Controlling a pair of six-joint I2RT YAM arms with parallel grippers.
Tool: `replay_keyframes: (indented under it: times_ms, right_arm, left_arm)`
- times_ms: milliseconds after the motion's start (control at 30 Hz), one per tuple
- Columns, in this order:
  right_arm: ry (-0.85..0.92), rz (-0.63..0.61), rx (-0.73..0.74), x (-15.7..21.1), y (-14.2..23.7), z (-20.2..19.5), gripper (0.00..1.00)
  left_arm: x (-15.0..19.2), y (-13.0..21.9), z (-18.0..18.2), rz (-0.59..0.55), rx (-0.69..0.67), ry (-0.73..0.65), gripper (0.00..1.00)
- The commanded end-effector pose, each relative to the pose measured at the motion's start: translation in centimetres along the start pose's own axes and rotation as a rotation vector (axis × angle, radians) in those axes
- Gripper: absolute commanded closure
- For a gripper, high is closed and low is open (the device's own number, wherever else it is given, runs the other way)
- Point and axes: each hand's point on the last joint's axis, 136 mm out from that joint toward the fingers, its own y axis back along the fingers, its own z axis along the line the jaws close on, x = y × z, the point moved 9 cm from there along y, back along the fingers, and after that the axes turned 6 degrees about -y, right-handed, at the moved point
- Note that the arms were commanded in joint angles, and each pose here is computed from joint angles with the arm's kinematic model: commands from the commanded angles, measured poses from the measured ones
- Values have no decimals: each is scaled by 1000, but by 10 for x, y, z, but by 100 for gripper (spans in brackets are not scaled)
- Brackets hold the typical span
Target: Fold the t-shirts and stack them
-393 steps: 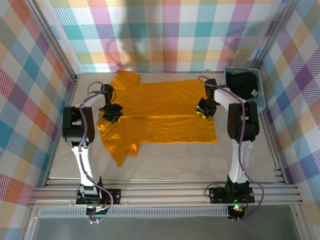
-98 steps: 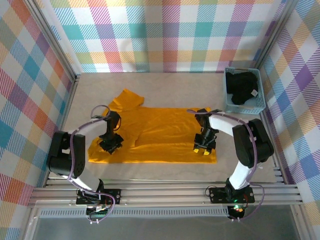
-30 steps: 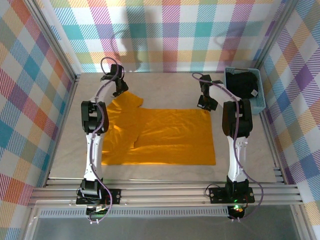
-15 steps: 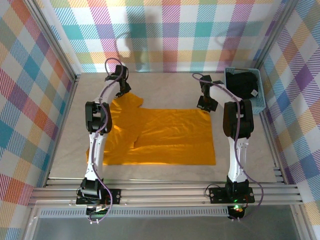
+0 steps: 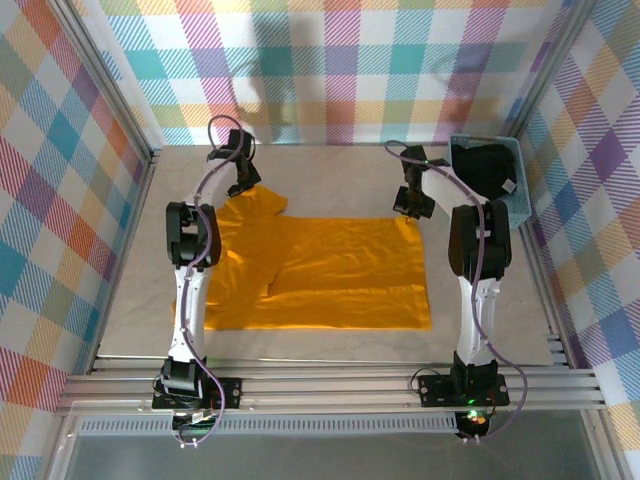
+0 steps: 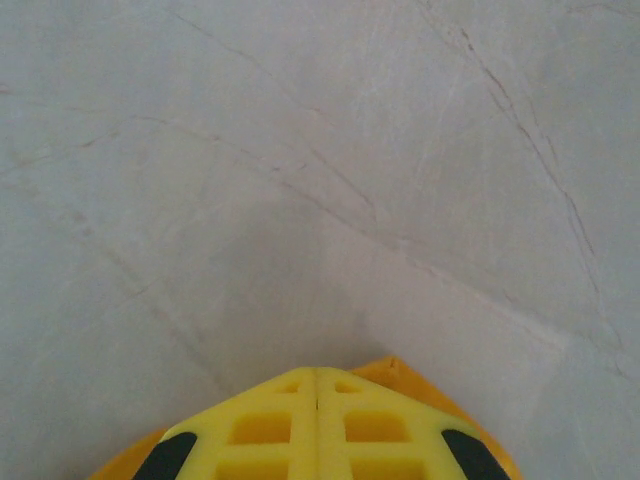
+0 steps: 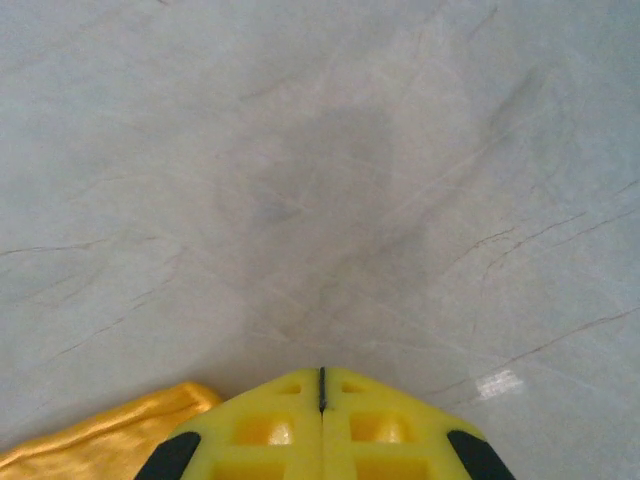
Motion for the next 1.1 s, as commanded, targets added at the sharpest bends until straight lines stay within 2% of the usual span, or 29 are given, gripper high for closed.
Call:
replay_keyframes:
  times_ms: [0,267,433,667,800,1067]
  right_arm:
    - [43,-55,-63,-5,29,3,100]
    - [68,-76,-117,7,50,-5,100]
    - [73,-54,-122,23,56,-14,100]
    - [42,-34,-50,52,68,-32,100]
    - [31,-4,-17,78,69,-45,100]
    - [35,67,41,115,57,-72,100]
  left_arm:
    - [-19,72,2,-96,35,9,100]
    - [21,129,27,-74,70,27,100]
    - [60,166,54,-53,64,68,100]
    - [124,218,103,-26,17,128,100]
    - [161,236,130,37,-69,136,100]
    - [218,255,162,117,-138,183,100]
